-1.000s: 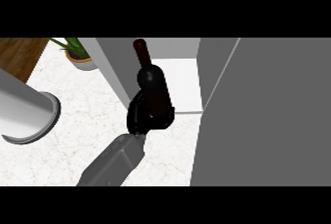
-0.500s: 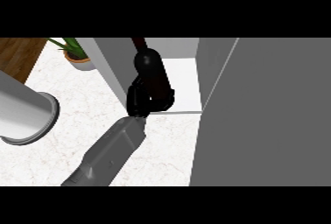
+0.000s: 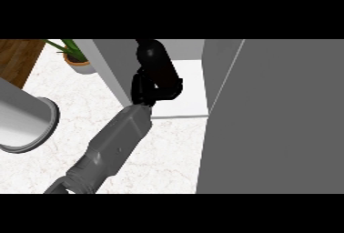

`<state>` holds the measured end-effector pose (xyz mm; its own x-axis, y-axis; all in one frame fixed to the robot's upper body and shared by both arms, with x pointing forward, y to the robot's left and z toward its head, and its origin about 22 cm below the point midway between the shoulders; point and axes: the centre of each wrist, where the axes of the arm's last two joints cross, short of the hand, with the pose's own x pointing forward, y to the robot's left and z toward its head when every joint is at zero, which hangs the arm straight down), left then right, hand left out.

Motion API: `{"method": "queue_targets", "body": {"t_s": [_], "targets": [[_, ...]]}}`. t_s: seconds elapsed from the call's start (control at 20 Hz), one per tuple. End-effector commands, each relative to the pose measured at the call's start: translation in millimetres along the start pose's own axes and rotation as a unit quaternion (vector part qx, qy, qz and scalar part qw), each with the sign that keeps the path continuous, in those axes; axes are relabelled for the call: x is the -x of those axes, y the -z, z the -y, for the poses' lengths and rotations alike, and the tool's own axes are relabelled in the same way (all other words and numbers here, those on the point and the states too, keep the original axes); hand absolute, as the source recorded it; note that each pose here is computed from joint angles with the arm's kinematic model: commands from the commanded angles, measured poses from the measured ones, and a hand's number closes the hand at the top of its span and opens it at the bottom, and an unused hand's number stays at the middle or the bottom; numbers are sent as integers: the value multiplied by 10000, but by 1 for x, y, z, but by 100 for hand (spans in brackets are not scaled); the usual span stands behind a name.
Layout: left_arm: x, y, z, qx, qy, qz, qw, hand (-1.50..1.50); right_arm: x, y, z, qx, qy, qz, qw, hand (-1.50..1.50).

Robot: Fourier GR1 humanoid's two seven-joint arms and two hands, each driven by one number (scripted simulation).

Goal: Pick up the wine, place it into the cabinet and close the cabinet

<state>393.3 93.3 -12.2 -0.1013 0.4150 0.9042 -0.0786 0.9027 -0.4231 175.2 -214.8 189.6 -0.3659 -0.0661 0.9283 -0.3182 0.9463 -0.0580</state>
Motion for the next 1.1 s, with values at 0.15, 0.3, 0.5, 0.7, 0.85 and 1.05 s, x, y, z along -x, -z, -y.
{"method": "queue_targets", "body": {"t_s": [0.15,0.3,0.5,0.7,0.85,1.05], "targets": [[-22,23,18,-178,107,-275,9994,150,4,-6,-3,-83,60,61,9999,-150],[-19,23,14,-218,264,-273,9990,150,9,-6,-6,-125,116,110,9998,-150],[-13,15,13,-186,176,-180,9995,150,8,1,-14,-296,115,43,9995,-150],[-10,13,8,-377,123,-84,9992,150,12,11,-14,-293,144,146,9994,-150],[-15,17,15,-270,105,-290,9992,150,11,3,-6,-299,151,139,9993,-150],[-5,6,12,-309,198,-342,9987,150,17,12,-10,-332,127,152,9993,-150]]}}
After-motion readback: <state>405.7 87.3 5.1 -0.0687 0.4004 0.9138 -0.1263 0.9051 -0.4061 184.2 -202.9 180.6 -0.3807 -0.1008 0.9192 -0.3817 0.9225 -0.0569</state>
